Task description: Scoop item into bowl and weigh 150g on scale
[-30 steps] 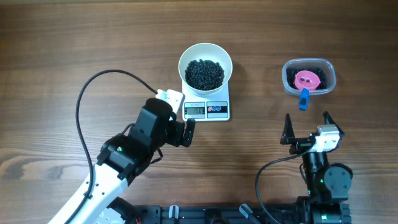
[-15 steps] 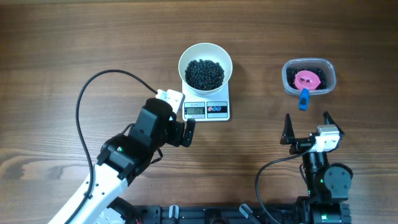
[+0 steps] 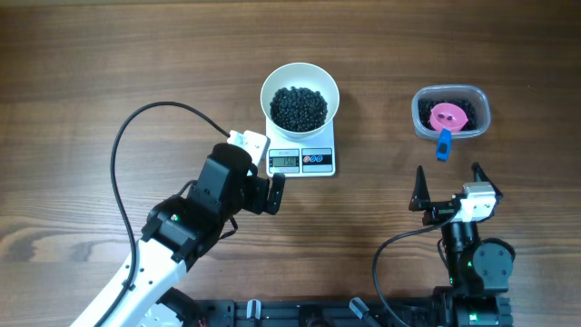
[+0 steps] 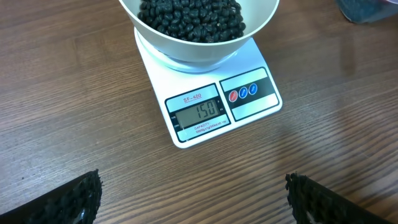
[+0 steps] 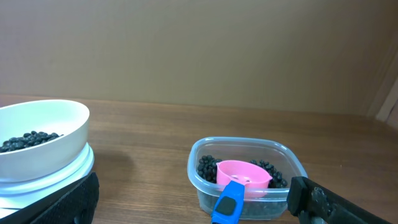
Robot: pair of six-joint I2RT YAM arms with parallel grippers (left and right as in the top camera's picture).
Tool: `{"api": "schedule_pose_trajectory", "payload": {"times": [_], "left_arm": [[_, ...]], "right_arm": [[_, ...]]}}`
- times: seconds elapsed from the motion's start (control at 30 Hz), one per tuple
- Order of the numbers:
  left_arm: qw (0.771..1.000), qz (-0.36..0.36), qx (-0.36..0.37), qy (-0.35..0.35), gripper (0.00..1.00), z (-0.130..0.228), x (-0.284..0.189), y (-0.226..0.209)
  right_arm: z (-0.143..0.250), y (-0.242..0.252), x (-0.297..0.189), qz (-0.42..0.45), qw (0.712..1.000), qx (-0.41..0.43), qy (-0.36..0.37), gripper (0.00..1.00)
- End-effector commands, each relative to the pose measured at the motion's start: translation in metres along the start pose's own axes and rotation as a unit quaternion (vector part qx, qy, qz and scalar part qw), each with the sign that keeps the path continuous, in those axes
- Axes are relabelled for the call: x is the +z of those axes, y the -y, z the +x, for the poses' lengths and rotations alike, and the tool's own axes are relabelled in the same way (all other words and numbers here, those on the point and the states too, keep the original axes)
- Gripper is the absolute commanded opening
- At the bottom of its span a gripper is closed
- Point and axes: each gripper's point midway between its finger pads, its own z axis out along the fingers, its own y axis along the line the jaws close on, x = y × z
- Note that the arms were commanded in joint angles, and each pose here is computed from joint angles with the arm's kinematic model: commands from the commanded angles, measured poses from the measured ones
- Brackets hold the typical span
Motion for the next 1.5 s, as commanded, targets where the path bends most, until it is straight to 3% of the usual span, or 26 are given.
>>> {"api": "schedule_pose_trajectory", "payload": {"times": [0.0, 0.4, 0.73, 0.87, 1.47], "left_arm": [[1.0, 0.0, 0.009, -0.003, 1.0, 0.001, 0.001, -0.001], [0.998, 0.005, 0.001, 0.061, 1.0, -0.018, -0.032, -0.004], [0.984, -0.094, -0.074, 0.134, 1.0, -0.02, -0.091, -0.07], [0.975, -0.099, -0.107, 0.167, 1.0, -0.018, -0.111, -0.085], [0.931, -0.115, -0.112, 0.328, 1.0, 0.02, -0.112, -0.103]], "right_arm": [[-0.003, 0.004, -0.001, 0.01, 1.0, -0.002, 0.007, 1.0], [-0.003, 0.004, -0.001, 0.01, 1.0, -0.002, 0.007, 1.0], [-0.003, 0.004, -0.001, 0.01, 1.0, -0.002, 0.007, 1.0], [-0.003, 0.004, -0.001, 0.01, 1.0, -0.002, 0.007, 1.0], [-0.003, 0.004, -0.001, 0.01, 1.0, -0.002, 0.007, 1.0]]}}
